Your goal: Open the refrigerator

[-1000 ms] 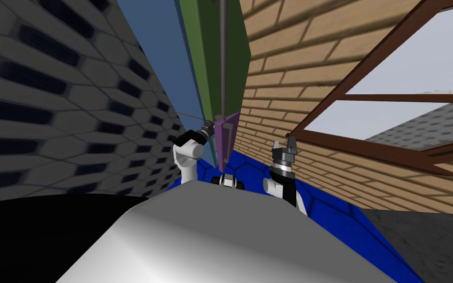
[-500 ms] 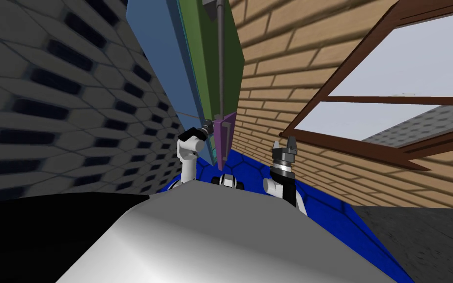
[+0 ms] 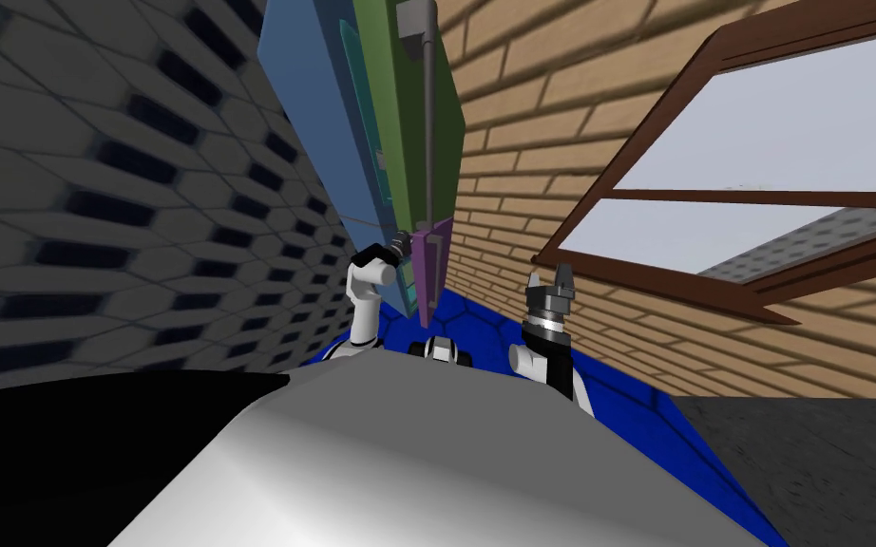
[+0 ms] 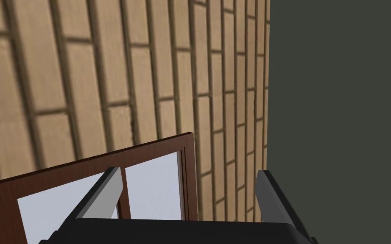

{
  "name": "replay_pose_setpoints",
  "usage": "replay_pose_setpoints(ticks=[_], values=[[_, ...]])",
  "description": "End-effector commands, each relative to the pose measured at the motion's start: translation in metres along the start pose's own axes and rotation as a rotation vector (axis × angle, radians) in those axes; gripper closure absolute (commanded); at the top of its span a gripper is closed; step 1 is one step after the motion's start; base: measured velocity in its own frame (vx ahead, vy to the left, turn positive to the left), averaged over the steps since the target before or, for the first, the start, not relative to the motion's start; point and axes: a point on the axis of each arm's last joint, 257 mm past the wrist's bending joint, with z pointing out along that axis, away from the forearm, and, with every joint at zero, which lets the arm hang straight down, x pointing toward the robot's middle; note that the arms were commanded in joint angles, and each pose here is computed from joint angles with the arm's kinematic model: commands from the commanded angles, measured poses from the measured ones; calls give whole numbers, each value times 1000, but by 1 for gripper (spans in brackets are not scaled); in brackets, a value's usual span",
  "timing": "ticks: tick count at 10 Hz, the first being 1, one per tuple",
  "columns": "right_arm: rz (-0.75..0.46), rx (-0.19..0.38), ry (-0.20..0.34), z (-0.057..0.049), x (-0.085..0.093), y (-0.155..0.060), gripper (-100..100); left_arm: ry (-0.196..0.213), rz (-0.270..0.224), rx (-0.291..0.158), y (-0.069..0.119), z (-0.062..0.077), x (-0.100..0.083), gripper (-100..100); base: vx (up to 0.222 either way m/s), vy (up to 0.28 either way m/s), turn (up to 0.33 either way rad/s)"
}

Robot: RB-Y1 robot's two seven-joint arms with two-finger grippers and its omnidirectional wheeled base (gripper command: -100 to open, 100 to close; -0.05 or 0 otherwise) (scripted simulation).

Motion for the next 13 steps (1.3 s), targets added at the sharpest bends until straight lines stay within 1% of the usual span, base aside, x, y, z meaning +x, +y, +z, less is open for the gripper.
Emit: replay_pose_setpoints(ticks=[1, 2, 3, 4, 5, 6, 7, 8, 9, 10, 11, 12, 13], values=[[0, 0, 0, 0, 0, 0, 0, -6, 12, 55, -20, 19, -9, 100, -71, -151, 24], [0, 0, 0, 0, 0, 0, 0, -9, 6, 23, -6, 24, -11, 100, -6, -56, -12], [0, 0, 0, 0, 0, 0, 0, -10, 3, 4, 3, 27, -12, 100, 16, 3, -18], [0, 0, 0, 0, 0, 0, 0, -40, 21, 39, -12, 33, -38, 100, -101, -161, 5], [0, 0, 0, 0, 0, 0, 0, -40, 23, 44, -14, 38, -39, 100, -109, -275, 51], [0, 0, 0, 0, 0, 0, 0, -41, 16, 35, -9, 46, -40, 100, -53, -170, 25], [0, 0, 0, 0, 0, 0, 0, -44, 10, 6, 5, 51, -43, 100, -19, -36, -5], [0, 0, 0, 0, 0, 0, 0, -80, 28, 51, -15, 52, -72, 100, -114, -158, 2], [0, 0, 0, 0, 0, 0, 0, -80, 23, 49, -15, 61, -73, 100, -114, -236, 15], [0, 0, 0, 0, 0, 0, 0, -80, 19, 52, -16, 66, -73, 100, -37, -152, 28], [0, 0, 0, 0, 0, 0, 0, -84, 10, 12, 3, 71, -77, 100, 11, -45, 1], [0, 0, 0, 0, 0, 0, 0, -123, 21, 57, -18, 71, -109, 100, -20, -187, 0], [0, 0, 0, 0, 0, 0, 0, -128, 20, 55, -15, 74, -112, 100, -82, -250, 54]])
